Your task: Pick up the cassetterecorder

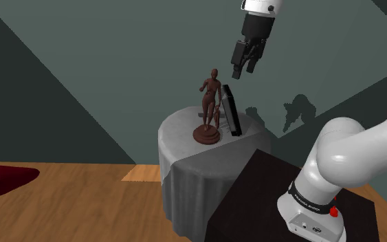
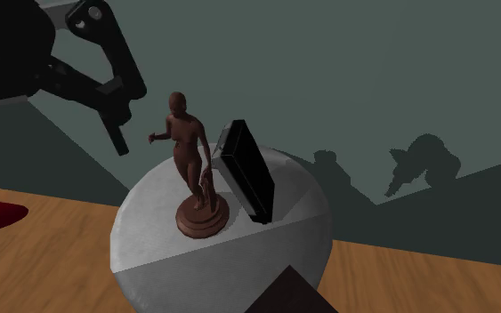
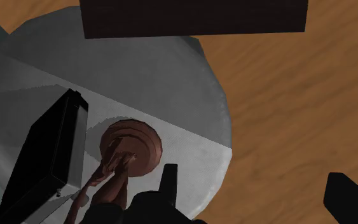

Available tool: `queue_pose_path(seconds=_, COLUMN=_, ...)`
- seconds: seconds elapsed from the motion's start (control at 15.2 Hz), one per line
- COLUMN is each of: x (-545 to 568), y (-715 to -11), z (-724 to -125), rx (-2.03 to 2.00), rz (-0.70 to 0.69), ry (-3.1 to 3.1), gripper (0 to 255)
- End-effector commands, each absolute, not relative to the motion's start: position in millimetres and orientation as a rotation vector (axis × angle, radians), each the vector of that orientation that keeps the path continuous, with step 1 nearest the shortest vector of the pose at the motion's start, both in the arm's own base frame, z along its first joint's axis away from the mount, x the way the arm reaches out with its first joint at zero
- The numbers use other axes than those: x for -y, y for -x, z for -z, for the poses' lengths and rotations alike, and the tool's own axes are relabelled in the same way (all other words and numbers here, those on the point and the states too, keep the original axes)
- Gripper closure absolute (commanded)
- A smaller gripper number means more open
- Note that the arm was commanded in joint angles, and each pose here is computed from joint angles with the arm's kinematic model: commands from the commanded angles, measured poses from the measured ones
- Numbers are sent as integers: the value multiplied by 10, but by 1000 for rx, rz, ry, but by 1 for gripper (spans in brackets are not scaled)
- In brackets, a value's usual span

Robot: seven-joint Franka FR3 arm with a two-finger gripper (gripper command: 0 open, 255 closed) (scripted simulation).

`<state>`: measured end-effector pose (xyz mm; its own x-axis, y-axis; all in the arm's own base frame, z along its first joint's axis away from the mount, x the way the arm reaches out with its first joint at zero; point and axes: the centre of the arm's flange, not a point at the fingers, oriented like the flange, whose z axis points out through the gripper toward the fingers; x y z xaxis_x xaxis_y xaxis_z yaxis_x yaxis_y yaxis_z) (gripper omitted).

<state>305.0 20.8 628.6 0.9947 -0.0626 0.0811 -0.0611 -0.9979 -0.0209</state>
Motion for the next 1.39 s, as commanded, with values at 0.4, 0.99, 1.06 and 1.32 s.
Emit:
queue_pose_path(seconds=0.4, x=88, y=-3732, z=-5921, rx=-344, rz=35, ry=3166, gripper=0)
queue_pose_path(seconds=0.99, x=754, y=-4599, z=-5338, rx=-728, rz=-112, ry=3193, gripper=0)
queue_pose_path(seconds=1.06, x=843, y=-4682, z=-5272, rx=-772, rz=-129, ry=3193, gripper=0)
queue_pose_path(seconds=1.32, x=1224, y=-4981, z=-5008, rx=-947, rz=-197, ry=3184, gripper=0)
